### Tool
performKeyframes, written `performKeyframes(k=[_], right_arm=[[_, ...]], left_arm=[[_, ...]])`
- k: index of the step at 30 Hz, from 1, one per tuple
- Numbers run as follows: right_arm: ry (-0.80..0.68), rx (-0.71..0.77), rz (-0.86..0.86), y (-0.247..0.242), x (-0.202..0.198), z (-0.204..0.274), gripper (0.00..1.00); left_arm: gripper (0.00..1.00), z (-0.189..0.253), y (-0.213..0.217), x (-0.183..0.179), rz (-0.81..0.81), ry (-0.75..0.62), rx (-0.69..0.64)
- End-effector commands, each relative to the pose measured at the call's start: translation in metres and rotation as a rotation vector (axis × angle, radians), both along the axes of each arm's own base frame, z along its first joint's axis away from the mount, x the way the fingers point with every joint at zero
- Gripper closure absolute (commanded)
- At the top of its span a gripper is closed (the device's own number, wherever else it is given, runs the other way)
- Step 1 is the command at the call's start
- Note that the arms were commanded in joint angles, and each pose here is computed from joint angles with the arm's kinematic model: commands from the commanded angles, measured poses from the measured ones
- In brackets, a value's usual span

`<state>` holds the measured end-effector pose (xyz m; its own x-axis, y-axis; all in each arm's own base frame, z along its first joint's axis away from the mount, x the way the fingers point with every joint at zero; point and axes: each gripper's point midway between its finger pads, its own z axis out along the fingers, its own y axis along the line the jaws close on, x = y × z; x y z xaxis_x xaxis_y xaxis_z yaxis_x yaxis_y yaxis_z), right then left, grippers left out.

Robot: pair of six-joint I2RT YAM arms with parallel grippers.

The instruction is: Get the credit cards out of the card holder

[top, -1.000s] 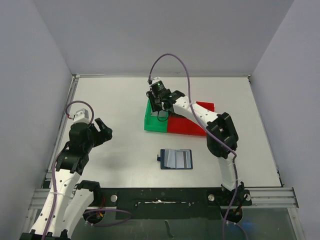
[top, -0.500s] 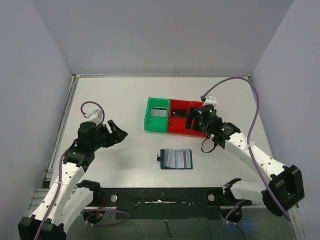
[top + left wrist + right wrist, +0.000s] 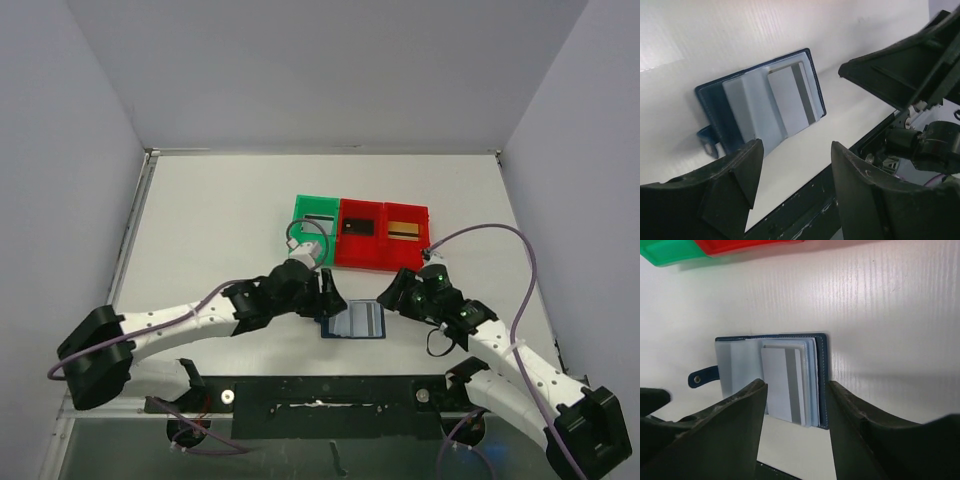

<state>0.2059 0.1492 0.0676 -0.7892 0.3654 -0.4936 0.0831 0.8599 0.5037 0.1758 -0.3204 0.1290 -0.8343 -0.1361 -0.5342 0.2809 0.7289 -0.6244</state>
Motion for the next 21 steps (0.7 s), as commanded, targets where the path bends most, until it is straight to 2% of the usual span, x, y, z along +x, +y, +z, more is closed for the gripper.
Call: performKeyframes(k=[1,7,15,21], right_arm=[[-0.071,0.136,-0.007,0.012,0.004,0.022,0.53],[-0.052,0.131,0.005,0.009,-0.002,0.020,0.58],[-0.025,0.216,0.117,0.032,-0.005,0.022,0.72],[0.026,0.239,0.167,0.041,-0.010,0.011,0.79]], left_arm=[[0.47,0.023,-0.054,0.020,0.039,-0.023,-0.134],[0.53,-0.002,-0.080,0.018,0.076,0.084,-0.279],[0.56,-0.036,-0.087,0.017,0.086,0.157,-0.239],[0.62,-0.057,-0.087,0.012,0.106,0.219,-0.232]])
